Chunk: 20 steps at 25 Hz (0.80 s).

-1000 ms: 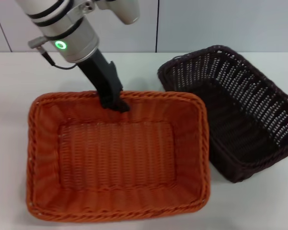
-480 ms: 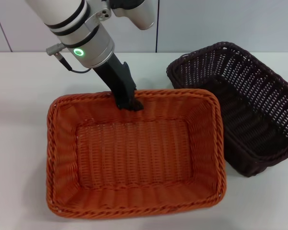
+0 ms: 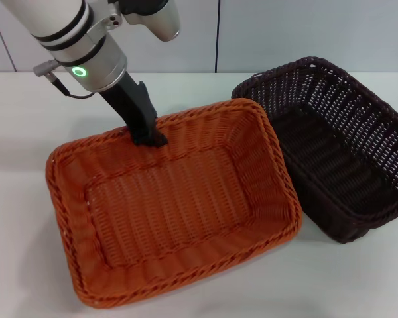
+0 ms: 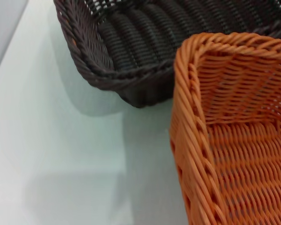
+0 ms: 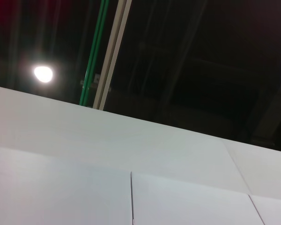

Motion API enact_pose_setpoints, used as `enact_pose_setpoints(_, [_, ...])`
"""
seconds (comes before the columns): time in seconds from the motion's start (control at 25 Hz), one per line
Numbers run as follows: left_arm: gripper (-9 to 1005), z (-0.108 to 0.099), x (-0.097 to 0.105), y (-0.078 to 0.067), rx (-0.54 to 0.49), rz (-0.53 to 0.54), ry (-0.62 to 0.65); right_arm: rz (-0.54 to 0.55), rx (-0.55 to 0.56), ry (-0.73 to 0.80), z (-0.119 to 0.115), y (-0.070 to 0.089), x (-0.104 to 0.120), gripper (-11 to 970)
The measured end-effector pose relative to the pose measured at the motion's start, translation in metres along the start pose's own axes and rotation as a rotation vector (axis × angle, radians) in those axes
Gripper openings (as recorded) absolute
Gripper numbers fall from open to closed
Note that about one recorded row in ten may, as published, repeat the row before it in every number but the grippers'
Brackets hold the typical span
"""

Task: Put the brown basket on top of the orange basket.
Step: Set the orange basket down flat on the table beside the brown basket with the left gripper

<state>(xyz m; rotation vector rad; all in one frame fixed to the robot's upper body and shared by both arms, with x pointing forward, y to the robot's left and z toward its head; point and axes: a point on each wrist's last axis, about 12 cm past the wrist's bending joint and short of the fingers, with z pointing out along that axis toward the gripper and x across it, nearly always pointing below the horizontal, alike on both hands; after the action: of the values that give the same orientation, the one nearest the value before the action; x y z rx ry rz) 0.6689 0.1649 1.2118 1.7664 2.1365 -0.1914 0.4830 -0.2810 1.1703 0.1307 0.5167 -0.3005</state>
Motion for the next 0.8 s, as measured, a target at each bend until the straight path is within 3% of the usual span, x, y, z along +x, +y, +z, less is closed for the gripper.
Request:
enact_pose_setpoints(0.4, [144,0.000,0.009,-0.007,0.054,0.028,0.028,0.010,0.004,-0.011,0.002,0.003,-0.002,676])
enact_pose_setpoints(0.8, [143,0.007,-0.005,-0.016,0.074,0.130,0.041,0.014,0.013,-0.030,0.004,0.003,-0.005,675])
